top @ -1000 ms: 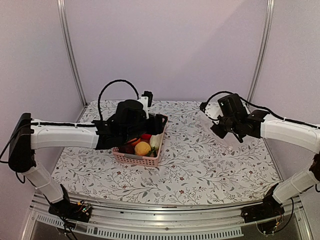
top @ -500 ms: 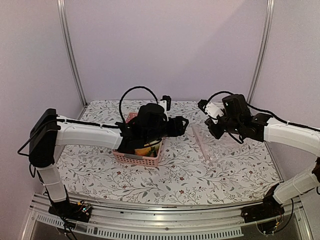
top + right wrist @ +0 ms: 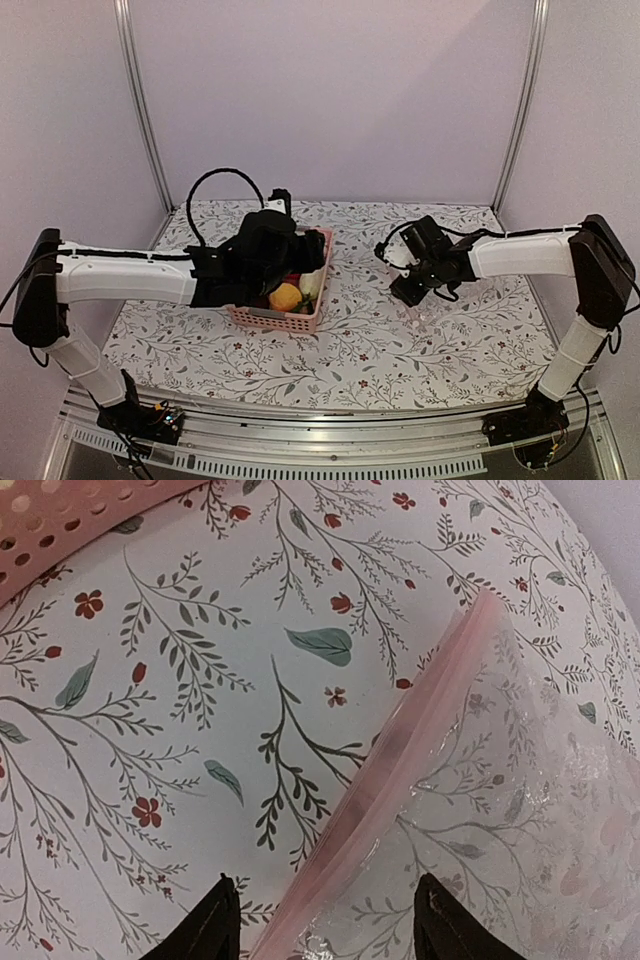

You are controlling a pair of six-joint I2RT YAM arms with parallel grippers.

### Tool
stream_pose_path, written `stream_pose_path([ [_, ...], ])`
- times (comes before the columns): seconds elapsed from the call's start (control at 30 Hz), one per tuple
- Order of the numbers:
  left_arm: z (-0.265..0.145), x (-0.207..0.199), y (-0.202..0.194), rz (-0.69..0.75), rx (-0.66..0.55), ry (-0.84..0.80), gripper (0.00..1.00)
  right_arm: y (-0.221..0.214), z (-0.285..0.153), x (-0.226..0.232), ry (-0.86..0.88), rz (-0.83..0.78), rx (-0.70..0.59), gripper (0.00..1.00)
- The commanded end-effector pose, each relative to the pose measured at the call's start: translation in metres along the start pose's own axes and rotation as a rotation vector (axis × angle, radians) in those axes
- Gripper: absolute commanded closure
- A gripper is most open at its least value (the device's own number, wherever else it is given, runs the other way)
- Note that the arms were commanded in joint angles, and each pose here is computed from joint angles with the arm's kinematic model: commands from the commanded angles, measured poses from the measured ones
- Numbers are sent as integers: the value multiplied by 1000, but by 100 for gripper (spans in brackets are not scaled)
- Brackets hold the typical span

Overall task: Place the food in the zip-top bag and seal the zipper
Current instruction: Adjust the zipper food storage bag at the corner of the board, then pick up the zipper food storage bag from the corner of the board.

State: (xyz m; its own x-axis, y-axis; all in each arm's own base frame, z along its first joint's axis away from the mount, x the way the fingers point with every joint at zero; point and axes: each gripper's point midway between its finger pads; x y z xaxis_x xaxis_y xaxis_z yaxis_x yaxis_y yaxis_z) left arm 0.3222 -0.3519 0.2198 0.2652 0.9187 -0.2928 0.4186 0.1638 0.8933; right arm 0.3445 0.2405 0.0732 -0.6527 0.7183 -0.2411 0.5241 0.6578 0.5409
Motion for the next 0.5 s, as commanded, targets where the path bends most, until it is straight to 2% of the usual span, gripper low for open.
stream_pose_path([
  [0.0,-13,29,-6,51,1,103,30,5,18,-12,-61,51,68,41],
  [0.1,-18,35,-10,44,6,105,30,0,35,-13,-85,56,116,42],
  [0.47,-29,46,-7,33,-5,120,30,-10,66,-33,-200,69,190,57],
])
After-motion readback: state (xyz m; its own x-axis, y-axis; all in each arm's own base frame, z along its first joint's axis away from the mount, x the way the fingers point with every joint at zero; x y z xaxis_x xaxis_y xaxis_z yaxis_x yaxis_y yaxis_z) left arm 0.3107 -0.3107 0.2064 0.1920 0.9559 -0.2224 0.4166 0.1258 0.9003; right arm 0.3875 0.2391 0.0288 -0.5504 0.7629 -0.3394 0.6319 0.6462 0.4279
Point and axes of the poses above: each gripper's point midway between its finger pads, its own z axis out along the fingers, its own x axis along the line the jaws close on, y = z × x, and after that the axes turned 4 degrees about z, right-handed
